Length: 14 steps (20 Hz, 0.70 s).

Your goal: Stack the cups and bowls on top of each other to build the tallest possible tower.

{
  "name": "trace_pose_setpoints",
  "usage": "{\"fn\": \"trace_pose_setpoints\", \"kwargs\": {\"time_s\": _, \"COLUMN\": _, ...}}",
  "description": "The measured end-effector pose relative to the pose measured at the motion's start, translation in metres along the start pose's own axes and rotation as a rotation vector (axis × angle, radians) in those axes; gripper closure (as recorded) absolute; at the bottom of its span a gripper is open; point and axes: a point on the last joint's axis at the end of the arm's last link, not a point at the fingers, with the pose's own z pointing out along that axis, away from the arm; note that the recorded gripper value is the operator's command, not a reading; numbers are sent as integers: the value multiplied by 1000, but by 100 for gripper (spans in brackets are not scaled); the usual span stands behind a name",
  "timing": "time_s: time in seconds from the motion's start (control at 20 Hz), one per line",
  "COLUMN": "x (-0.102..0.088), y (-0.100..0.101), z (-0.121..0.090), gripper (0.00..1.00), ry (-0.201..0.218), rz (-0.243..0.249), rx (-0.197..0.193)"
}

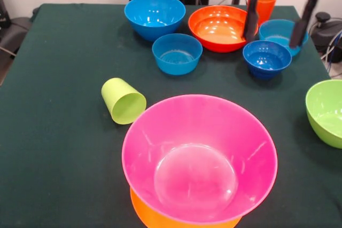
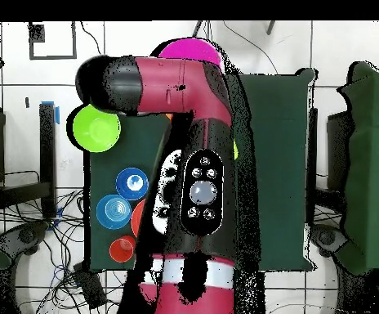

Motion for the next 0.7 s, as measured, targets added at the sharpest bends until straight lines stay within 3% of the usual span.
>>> {"fn": "trace_pose_setpoints", "kwargs": {"time_s": 0.35, "x": 29, "y": -31, "z": -24, "gripper": 0, "ry": 48, "rz": 33, "rx": 23}}
{"fn": "trace_pose_setpoints", "kwargs": {"time_s": 0.7, "x": 46, "y": -48, "z": -30, "gripper": 0, "ry": 84, "rz": 52, "rx": 37}}
